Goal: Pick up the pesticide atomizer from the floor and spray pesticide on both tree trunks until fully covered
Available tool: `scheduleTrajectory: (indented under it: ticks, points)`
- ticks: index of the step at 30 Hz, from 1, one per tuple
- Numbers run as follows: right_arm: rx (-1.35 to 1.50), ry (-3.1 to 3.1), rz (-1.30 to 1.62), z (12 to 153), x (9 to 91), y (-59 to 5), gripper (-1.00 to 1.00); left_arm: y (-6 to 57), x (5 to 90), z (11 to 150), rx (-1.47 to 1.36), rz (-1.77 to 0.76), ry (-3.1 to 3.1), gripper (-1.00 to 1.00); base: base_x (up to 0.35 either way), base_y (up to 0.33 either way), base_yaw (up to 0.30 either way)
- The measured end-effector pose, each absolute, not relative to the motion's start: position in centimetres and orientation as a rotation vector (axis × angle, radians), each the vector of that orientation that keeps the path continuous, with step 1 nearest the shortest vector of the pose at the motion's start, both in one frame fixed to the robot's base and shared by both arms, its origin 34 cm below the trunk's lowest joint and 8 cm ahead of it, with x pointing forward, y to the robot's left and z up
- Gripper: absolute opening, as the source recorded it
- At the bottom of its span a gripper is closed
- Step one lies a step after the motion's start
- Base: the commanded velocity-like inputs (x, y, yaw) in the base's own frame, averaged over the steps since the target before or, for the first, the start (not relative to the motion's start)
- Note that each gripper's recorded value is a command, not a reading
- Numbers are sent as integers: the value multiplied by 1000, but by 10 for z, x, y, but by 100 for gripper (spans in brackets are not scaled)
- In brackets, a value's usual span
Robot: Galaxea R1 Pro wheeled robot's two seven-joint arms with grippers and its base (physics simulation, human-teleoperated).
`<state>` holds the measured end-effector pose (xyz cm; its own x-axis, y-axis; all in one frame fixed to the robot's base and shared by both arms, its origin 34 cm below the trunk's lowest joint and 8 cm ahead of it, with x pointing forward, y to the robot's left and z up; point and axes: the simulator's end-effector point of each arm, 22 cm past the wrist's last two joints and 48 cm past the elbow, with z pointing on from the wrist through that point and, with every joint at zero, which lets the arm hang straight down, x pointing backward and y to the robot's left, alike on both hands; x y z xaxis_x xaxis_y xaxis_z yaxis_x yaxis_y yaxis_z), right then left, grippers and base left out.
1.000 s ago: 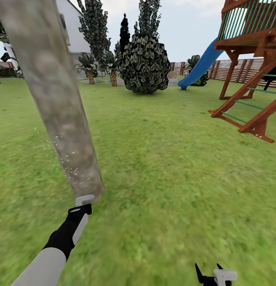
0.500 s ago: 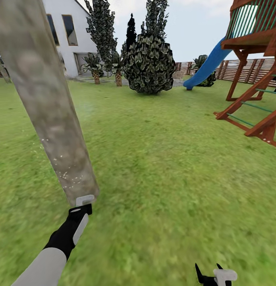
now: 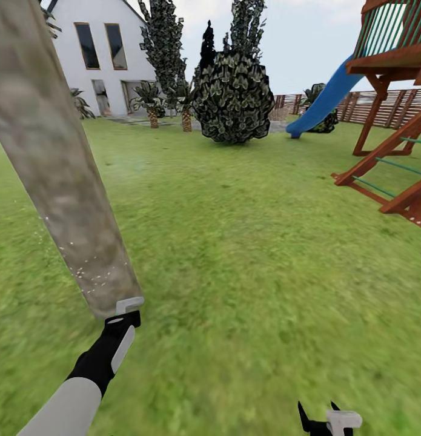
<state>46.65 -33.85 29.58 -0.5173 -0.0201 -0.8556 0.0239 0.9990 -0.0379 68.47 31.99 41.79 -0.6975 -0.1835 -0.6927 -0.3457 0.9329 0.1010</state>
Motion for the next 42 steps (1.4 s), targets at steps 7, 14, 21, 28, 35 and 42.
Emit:
scheduleTrajectory:
  ticks: [7, 14, 21, 28, 35, 42]
  points:
    - [3, 2114, -54, 296, 467, -338, 100, 320, 685, 419, -373, 290, 2355, -100, 14, -273, 279]
    - [3, 2114, -54, 296, 467, -338, 100, 320, 685, 418, -373, 290, 2355, -100, 0, -275, 279]
    - [3, 2114, -54, 296, 467, -338, 100, 322, 685, 419, -376, 293, 2353, -100, 15, -275, 279]
    - [3, 2114, -54, 296, 467, -338, 100, 322, 685, 419, -376, 293, 2352, -100, 95, -275, 279]
    - [3, 2114, -54, 296, 467, -338, 100, 323, 685, 419, -377, 295, 2350, -100, 85, -161, 278]
    - [4, 2114, -55, 296, 467, -339, 100, 324, 696, 431, -363, 296, 2327, -100, 2, -3, 43]
